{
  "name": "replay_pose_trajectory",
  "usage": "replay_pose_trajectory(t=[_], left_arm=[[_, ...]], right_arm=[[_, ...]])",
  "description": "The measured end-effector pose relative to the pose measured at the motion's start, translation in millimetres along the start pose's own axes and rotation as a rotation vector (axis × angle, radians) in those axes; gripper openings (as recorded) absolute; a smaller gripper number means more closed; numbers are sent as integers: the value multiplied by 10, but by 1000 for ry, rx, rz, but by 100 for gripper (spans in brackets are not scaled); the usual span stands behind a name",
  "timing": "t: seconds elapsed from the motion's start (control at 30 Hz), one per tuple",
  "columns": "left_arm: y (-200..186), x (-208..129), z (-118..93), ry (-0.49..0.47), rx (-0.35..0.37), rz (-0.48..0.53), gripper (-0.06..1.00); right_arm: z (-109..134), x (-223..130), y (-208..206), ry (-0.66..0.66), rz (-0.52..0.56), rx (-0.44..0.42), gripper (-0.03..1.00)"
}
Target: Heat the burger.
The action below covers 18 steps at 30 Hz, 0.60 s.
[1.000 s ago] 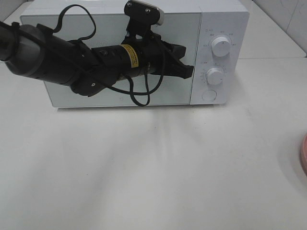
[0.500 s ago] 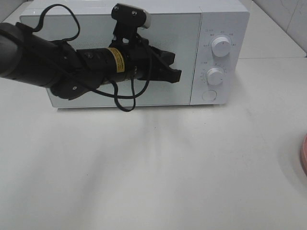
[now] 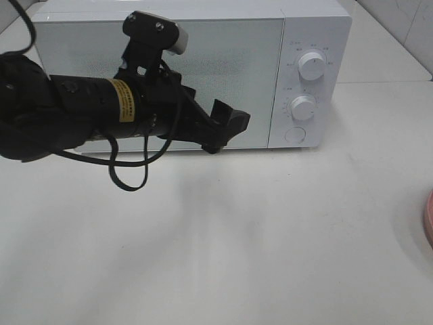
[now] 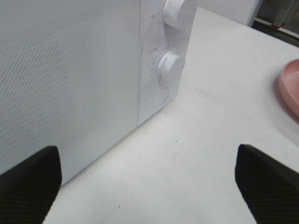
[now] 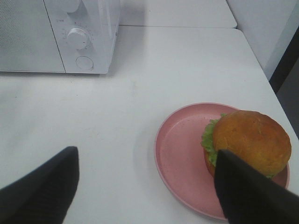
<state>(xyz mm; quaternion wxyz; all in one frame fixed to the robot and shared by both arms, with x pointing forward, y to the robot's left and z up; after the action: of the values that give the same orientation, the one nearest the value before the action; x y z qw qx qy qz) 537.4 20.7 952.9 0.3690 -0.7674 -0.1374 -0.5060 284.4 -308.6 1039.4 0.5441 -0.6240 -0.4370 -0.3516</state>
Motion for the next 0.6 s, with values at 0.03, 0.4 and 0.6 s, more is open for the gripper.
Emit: replay_pose_trajectory(t=[0.03,0.4,0.6], left_arm=[[-108,4,30,2,39,34,96],[-759,49,231,-21,290,240,99],[-1238,-87,352,-82,463,435,99]], right_arm=[[0,0,0,0,0,0,76],[0,0,0,0,0,0,76],[0,0,0,0,0,0,76]])
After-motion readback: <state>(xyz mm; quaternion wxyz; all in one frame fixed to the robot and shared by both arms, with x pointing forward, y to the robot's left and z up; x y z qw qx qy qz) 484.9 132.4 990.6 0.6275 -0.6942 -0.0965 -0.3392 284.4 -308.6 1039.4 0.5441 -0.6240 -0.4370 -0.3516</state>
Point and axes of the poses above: a point on each arm's last joint axis where the gripper is mounted, y pointing out along that axis toward the gripper, z along the wrist's bending axis when the last joint is at zero, x = y × z, the point moved 5 cm from there along y, pointing out along that axis toward the gripper, and after that the axes turned 8 degrees about -y, right-handed, at the moved point
